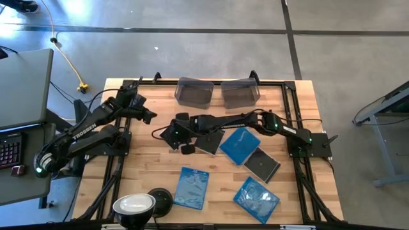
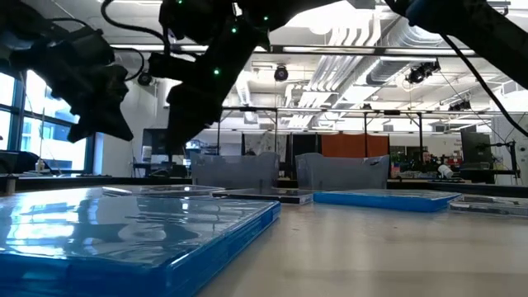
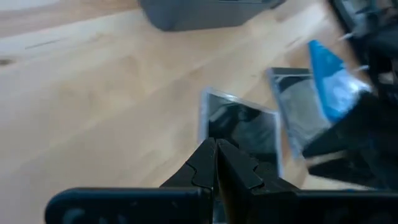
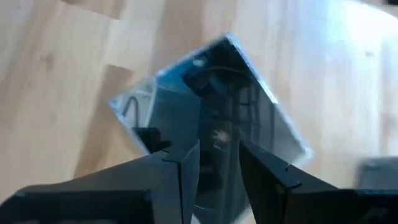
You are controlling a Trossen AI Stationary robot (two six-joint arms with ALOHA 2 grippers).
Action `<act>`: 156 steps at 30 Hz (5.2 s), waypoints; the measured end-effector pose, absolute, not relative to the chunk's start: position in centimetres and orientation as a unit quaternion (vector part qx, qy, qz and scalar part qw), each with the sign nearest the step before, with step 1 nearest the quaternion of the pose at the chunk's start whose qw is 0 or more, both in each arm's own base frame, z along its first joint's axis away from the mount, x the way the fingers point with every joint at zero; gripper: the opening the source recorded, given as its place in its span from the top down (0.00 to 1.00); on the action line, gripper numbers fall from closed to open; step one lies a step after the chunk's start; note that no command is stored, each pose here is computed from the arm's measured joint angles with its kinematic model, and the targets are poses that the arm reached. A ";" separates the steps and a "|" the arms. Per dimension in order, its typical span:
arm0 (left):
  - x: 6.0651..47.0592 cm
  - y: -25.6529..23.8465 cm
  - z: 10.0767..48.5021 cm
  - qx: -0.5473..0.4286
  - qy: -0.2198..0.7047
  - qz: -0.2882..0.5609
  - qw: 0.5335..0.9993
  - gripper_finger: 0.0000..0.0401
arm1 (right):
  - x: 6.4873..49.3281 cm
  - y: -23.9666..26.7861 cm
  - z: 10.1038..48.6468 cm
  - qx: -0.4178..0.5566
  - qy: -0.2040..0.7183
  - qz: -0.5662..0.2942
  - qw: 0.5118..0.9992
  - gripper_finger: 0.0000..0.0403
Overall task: Pick & place jewel cases by type
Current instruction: Put the top left black cd case into the left black bin
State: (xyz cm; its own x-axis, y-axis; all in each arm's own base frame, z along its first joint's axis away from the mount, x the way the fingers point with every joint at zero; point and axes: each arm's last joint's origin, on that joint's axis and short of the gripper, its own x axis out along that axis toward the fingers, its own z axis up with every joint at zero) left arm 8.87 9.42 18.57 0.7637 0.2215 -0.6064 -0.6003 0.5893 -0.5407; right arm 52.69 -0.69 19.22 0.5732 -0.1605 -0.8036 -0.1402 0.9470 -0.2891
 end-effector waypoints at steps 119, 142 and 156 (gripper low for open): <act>17.0 11.3 11.2 -0.457 0.405 0.141 0.779 0.59 | 50.5 -0.7 13.6 0.104 0.525 -0.199 0.821 0.45; 17.3 11.4 12.9 -0.409 0.399 0.125 0.811 0.59 | 50.6 -2.0 14.0 -0.008 0.511 -0.222 0.830 0.47; 17.3 11.7 15.0 -0.370 0.354 0.147 0.846 0.59 | 50.2 -2.8 14.1 -0.057 0.522 -0.257 0.811 0.50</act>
